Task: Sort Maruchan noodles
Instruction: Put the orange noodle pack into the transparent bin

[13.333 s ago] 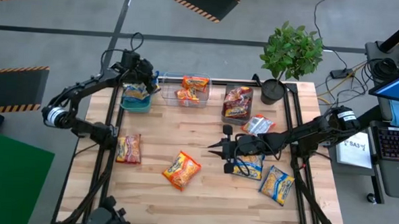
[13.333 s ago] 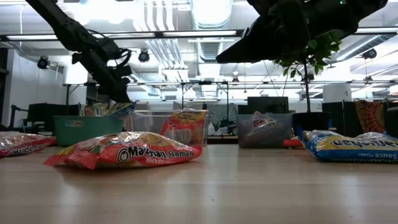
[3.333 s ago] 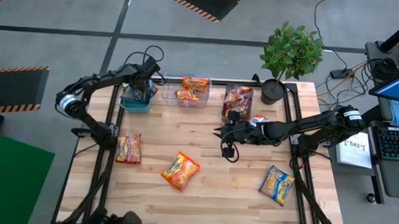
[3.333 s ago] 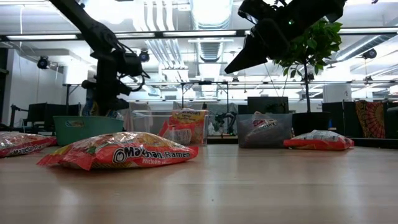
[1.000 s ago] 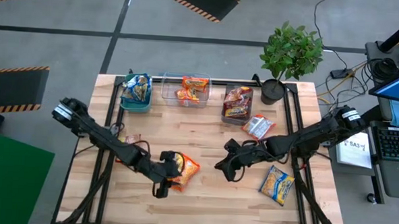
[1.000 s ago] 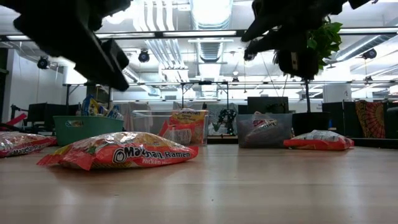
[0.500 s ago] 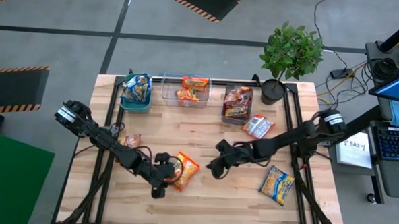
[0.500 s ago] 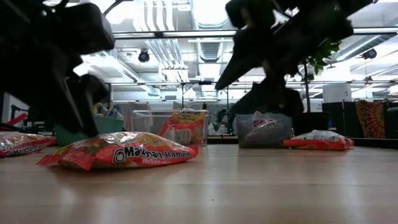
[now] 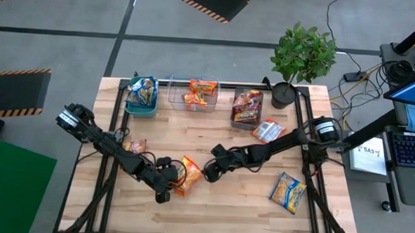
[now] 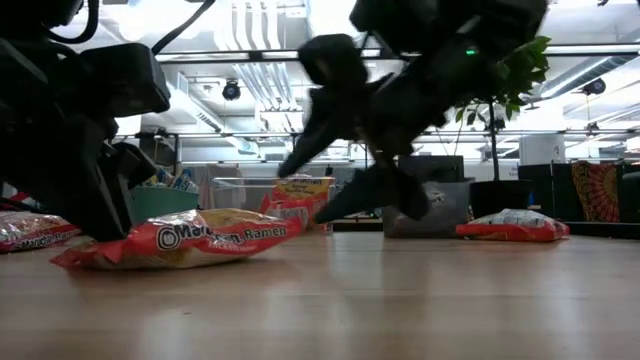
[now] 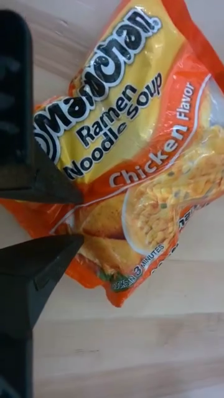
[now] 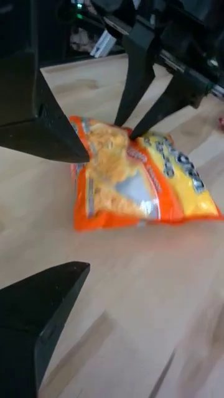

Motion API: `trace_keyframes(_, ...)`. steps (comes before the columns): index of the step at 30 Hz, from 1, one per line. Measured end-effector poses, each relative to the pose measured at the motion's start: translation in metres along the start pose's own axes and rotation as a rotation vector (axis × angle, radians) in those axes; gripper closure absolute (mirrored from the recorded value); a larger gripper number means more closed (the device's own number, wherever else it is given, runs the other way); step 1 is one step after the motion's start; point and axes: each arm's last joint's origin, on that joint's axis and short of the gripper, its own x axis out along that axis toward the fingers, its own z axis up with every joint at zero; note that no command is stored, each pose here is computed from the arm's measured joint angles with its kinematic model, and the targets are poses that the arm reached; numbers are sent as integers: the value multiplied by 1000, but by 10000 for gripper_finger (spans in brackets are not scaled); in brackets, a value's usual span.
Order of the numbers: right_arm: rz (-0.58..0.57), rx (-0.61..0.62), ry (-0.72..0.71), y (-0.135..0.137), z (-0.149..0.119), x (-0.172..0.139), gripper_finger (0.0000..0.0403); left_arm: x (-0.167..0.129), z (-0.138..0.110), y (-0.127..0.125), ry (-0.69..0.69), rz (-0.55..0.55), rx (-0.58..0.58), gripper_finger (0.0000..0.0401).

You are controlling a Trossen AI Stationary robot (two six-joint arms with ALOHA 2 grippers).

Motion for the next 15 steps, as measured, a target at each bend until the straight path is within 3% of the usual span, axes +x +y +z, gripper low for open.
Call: trace_keyframes(15,43,-30,92,4,34,63,124,1,0,1,-63,70,44,334)
